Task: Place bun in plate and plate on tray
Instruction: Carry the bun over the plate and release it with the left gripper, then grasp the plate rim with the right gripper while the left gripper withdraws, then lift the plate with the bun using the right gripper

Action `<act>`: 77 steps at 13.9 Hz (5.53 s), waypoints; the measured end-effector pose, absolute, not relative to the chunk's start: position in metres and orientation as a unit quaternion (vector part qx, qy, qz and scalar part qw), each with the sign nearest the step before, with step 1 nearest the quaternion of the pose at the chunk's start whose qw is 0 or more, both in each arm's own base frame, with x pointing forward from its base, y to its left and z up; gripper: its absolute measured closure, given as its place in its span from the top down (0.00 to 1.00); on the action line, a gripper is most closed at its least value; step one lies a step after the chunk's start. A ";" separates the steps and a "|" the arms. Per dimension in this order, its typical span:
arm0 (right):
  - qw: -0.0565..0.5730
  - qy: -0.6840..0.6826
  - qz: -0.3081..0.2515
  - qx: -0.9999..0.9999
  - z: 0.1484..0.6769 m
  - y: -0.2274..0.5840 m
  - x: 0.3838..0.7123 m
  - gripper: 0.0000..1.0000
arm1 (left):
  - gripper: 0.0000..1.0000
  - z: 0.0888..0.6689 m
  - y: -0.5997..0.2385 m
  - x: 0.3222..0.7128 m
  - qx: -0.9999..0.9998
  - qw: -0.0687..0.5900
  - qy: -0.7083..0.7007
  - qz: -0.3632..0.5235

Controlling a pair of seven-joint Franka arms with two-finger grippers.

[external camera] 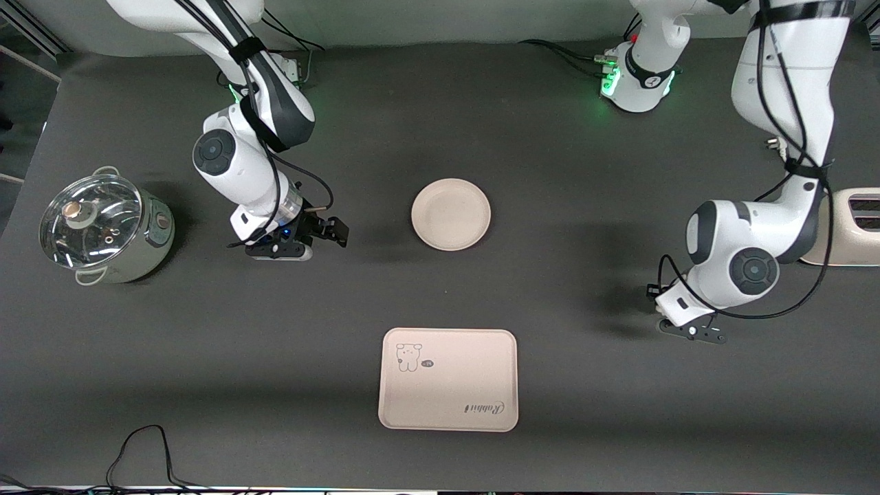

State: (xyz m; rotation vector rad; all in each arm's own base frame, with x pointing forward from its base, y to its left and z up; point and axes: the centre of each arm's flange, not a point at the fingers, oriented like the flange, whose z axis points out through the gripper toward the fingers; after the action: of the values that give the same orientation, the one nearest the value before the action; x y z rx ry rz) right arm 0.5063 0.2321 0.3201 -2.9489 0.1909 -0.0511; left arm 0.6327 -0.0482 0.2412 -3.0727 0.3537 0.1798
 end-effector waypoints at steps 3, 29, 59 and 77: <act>0.098 0.063 -0.015 -0.993 0.317 0.238 0.512 0.49 | 0.32 0.327 -0.080 0.627 -0.992 0.018 0.096 0.084; 0.125 0.086 0.016 -0.988 0.260 0.290 0.489 1.00 | 0.33 0.228 -0.503 0.402 -0.992 0.005 -0.106 0.069; 0.176 0.040 0.004 -0.984 0.186 0.384 0.377 0.93 | 1.00 0.511 -0.093 0.591 -0.996 0.030 0.007 0.082; 0.191 0.049 -0.027 -0.980 0.190 0.388 0.421 0.05 | 1.00 0.527 -0.047 0.585 -0.994 0.029 0.039 0.100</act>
State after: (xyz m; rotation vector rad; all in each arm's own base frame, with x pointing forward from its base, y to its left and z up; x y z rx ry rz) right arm 0.4206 0.3880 0.1904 -2.7536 0.1377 -0.0755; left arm 0.5853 -0.0467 0.5271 -3.0661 0.1216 0.3071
